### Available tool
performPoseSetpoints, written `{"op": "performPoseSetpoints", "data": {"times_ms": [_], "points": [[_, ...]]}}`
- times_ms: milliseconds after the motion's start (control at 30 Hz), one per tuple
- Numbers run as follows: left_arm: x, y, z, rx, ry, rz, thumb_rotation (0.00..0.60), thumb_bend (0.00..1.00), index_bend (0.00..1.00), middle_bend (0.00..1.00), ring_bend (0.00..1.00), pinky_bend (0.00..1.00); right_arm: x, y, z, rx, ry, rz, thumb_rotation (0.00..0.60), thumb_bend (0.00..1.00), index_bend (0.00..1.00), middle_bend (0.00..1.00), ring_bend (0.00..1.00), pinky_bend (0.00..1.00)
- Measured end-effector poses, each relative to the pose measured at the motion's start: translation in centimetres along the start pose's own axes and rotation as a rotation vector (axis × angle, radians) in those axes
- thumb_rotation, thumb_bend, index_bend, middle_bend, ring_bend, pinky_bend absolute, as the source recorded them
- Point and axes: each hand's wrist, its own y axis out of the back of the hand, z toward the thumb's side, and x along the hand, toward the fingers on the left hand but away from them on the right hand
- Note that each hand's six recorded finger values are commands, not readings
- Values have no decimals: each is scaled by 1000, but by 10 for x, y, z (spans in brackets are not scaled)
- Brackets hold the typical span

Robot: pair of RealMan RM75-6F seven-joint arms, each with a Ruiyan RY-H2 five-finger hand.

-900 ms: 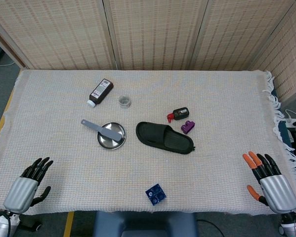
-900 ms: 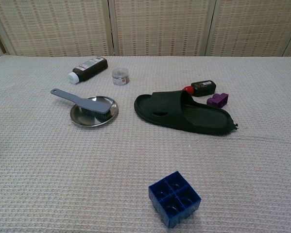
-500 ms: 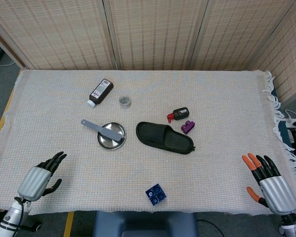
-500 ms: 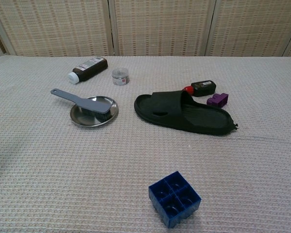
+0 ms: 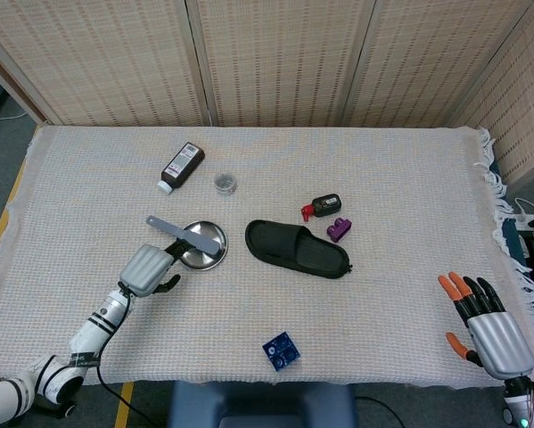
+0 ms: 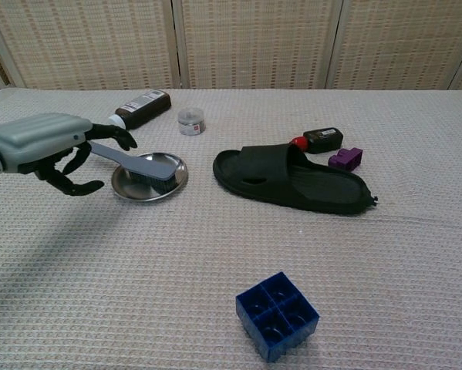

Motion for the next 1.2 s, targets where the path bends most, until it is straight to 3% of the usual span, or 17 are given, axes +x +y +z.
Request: {"op": "performPoseSetpoints", "data": {"times_ms": [267,667,867,1200], "points": [[35,-4,7,42,9,0,600,383,168,133,706,985,-4,-4,-3,5,-15,18,600,212,0,0,0,0],[81,-29,-14,143,84,-61,600,384,196,179,713,994,-7,-8,-8,10,-39,40,600,212,0,0,0,0],[86,-34,-8,151,65,-60,600,383,308,310,718,998,-8,-9,-9,9,-43,45,600,212,0,0,0,0],[85,-32,-8,163,58,-38,600,382,384,353,718,998,-7,-11,-8,8,-40,60,600,212,0,0,0,0]]}}
